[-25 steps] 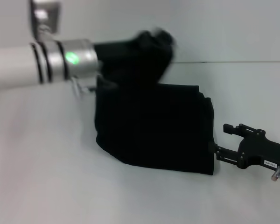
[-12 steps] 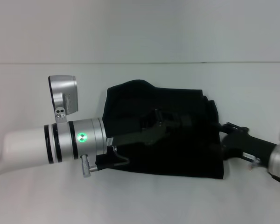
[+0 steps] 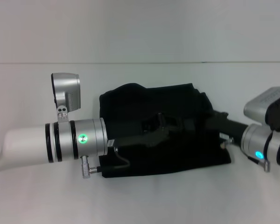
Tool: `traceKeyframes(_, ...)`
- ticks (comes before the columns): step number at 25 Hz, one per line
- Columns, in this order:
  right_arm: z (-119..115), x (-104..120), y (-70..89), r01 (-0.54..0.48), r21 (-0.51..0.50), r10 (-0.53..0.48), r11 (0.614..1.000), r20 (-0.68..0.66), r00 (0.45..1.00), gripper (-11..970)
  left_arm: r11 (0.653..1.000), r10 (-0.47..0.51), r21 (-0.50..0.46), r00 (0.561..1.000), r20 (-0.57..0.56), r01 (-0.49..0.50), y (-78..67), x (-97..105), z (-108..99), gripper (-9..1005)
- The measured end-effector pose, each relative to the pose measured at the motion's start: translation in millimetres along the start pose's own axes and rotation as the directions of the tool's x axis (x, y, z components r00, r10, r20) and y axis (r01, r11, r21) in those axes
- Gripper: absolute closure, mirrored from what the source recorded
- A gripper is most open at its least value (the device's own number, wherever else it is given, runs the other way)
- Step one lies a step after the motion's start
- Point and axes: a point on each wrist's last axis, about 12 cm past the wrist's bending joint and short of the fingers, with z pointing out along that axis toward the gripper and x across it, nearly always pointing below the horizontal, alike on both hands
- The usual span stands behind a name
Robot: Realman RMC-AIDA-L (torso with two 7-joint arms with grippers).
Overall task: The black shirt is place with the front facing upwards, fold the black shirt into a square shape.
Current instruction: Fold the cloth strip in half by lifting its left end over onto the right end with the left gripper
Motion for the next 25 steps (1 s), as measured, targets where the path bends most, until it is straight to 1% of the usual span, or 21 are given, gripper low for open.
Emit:
traceKeyframes(5,4.3,-21.1,-15.8,-0.045,0.097,0.038,0.994,0.068,0.997,151,1.0,0.013,-0.01,1.0,-0.023,-0.014,3.1,5.7,-1.7,979)
traceKeyframes(9,3.9,-38.8,-26.2,-0.039,0.129,0.023,0.991,0.118,0.993,151,0.999,0.031,-0.032,0.998,-0.059,-0.033,5.5,10.0,0.3,978)
traceKeyframes(13,5.5,-47.3,-28.0,-0.032,0.133,0.013,0.991,0.138,0.99,151,0.996,0.054,-0.064,0.995,-0.085,-0.06,8.3,12.0,5.3,978)
traceKeyframes(18,4.9,-53.4,-31.3,-0.025,0.144,0.002,0.989,0.156,0.988,151,0.988,0.074,-0.13,0.995,-0.069,-0.083,14.7,9.1,11.1,977)
traceKeyframes(25,5.3,-61.2,-34.8,-0.008,0.155,-0.018,0.988,0.164,0.986,150,0.974,0.123,-0.182,0.99,-0.07,-0.134,14.0,2.6,34.8,973)
